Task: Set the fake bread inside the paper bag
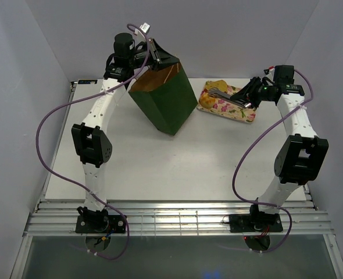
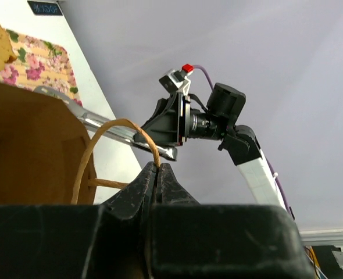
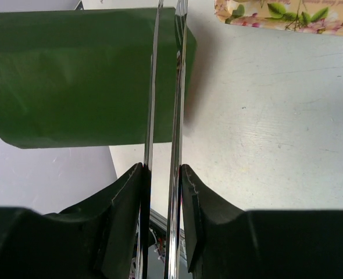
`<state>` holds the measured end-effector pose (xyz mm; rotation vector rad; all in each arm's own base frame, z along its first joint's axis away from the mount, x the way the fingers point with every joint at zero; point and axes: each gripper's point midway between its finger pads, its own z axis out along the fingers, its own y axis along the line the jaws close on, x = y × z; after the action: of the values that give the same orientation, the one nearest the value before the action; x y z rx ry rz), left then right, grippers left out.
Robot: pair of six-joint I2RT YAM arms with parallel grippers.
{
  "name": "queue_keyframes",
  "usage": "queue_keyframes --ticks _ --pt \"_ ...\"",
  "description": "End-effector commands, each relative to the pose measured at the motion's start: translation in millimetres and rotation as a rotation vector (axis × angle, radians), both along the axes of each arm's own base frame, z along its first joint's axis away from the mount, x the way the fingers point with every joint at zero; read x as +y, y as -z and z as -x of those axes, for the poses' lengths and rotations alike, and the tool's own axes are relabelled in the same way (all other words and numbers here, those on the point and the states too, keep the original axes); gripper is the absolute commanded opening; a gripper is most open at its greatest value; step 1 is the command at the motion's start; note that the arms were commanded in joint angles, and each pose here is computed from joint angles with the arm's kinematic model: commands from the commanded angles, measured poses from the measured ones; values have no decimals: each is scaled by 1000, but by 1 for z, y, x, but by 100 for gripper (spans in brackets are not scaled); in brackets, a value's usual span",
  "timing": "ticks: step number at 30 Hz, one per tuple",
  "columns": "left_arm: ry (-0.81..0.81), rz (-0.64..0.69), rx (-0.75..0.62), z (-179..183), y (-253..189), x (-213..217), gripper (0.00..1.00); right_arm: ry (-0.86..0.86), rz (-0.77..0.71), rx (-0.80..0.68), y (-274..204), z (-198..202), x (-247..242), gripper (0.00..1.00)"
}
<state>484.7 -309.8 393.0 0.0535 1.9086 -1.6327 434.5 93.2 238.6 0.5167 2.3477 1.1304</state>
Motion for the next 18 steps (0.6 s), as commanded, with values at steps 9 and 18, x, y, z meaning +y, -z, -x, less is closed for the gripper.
queue_keyframes --ticks 9,18 --pt "67 2 -38 17 -6 -36 0 -32 -35 -44 -12 -6 5 37" --pt "-3 10 -29 -7 19 -40 0 -30 -30 -27 -4 -2 4 37"
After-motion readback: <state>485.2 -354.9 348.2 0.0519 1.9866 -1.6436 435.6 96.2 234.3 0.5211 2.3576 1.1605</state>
